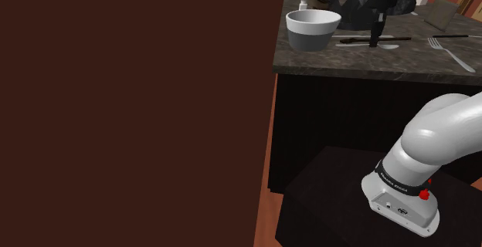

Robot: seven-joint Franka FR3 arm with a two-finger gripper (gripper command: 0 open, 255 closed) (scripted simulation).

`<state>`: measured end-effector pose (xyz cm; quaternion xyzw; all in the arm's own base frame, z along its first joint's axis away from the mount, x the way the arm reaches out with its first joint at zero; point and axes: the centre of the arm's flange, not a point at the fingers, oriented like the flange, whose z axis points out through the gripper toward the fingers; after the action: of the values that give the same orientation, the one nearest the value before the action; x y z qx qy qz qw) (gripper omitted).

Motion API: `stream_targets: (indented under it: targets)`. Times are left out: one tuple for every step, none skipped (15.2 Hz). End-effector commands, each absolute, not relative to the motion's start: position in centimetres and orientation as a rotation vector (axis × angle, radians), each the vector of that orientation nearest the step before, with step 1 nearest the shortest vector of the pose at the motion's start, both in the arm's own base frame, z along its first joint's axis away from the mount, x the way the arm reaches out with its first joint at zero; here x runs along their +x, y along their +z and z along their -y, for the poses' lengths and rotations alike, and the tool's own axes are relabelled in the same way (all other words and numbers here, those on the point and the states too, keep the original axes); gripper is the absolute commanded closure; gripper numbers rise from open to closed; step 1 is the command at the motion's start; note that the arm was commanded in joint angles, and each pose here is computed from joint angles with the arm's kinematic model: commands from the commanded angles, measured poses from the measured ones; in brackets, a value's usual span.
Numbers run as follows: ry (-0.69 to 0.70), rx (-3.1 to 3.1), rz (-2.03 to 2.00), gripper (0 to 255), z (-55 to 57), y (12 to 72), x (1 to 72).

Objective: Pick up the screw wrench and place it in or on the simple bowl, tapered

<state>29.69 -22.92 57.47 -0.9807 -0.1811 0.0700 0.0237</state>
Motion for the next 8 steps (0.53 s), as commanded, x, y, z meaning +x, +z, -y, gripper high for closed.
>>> stream_targets:
  targets:
    - [0.216,-3.035,0.561,255,22.9,58.4,29.7]
    - [0.216,-3.035,0.561,255,22.9,59.0,29.7]
    - [0.216,-3.035,0.561,255,22.9,59.5,29.7]
    - [0.216,-3.035,0.561,255,22.9,60.0,29.7]
    - [0.216,-3.035,0.561,255,22.9,60.5,29.7]
    - [0.216,-3.035,0.561,255,22.9,61.1,29.7]
    - [0.216,-3.035,0.561,255,22.9,61.6,29.7]
    - [0.216,-3.035,0.561,255,22.9,62.1,29.7]
